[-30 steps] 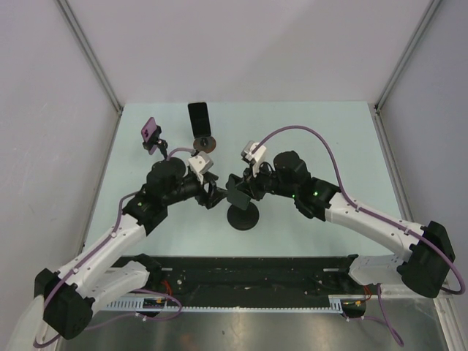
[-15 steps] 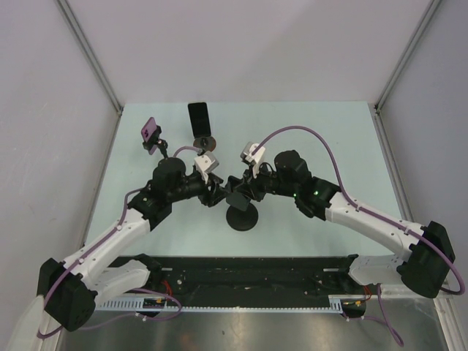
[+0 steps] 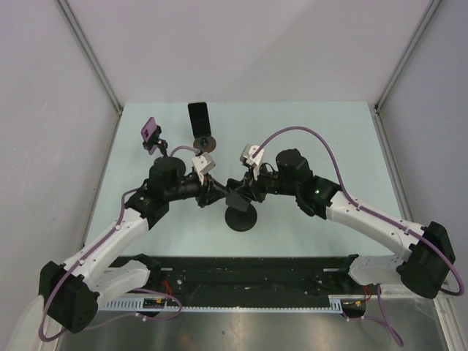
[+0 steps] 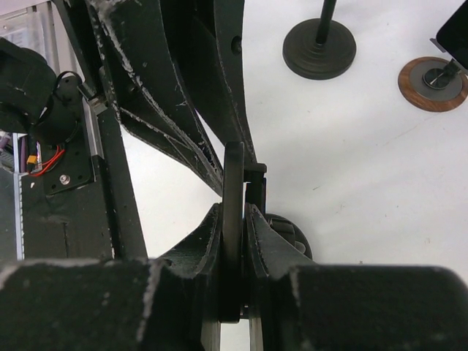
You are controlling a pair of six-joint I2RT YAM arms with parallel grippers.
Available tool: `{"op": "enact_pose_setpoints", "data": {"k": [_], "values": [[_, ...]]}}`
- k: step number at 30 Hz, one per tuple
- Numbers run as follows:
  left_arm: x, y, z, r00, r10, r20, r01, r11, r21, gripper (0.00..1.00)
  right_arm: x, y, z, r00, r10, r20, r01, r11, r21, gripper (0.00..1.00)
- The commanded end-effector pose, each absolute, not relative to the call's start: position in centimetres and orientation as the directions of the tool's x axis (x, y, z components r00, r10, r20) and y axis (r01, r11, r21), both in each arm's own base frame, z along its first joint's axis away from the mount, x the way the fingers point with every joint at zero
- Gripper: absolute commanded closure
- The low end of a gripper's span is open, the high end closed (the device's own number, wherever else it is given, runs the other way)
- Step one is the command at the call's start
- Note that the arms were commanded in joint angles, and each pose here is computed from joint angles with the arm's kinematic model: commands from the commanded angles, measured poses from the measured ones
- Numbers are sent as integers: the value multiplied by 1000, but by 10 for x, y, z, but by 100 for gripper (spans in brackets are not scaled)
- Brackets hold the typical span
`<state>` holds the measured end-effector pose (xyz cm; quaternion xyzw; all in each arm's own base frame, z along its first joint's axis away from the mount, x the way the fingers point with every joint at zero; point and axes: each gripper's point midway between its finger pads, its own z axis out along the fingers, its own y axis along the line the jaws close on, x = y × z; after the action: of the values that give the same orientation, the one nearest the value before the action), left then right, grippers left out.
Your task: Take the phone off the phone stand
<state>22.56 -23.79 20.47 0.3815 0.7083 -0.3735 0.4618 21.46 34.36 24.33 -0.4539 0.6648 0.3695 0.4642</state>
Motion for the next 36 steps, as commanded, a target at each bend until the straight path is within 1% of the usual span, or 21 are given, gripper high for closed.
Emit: {"op": "enact_pose_setpoints", "data": {"k": [1,7,12,14,19,23,27,28,30,31,32,34,35,36], "values": [[250,-227,236,-163,161,-973,885,460,-72,72,165,341,237,-214,-312,-925,-974,140,178,100],[250,-223,240,-181,138,-974,889,446,-102,84,157,340,236,-228,-326,-918,-974,89,210,100],[253,-222,245,-194,123,-973,879,461,-117,85,151,340,230,-234,-360,-903,-971,49,233,100],[258,-219,246,-198,117,-973,865,489,-117,86,150,340,229,-239,-370,-898,-970,40,242,100],[279,-199,251,-223,80,-972,788,601,-131,92,147,338,225,-239,-385,-891,-968,27,248,100],[288,-192,250,-276,34,-961,723,666,-184,94,144,338,225,-241,-389,-889,-966,11,257,100],[286,-193,245,-326,-1,-945,700,672,-242,95,145,340,224,-249,-390,-887,-965,18,263,100],[283,-195,247,-322,0,-947,712,660,-242,94,150,339,224,-249,-388,-888,-967,46,251,100],[273,-197,250,-295,13,-955,747,627,-222,84,154,339,225,-245,-382,-891,-969,65,238,100],[269,-197,251,-281,17,-960,759,615,-211,77,159,338,227,-241,-375,-895,-970,86,225,100],[261,-196,255,-246,26,-969,779,600,-182,65,161,338,227,-240,-372,-897,-971,95,220,100],[244,-201,258,-217,33,-976,827,537,-166,56,164,338,229,-235,-366,-900,-972,109,210,100],[238,-202,256,-210,39,-977,842,515,-161,47,165,338,229,-235,-365,-901,-972,115,206,100],[227,-206,260,-193,37,-981,868,473,-153,44,167,338,228,-235,-365,-901,-971,122,204,100]]}}
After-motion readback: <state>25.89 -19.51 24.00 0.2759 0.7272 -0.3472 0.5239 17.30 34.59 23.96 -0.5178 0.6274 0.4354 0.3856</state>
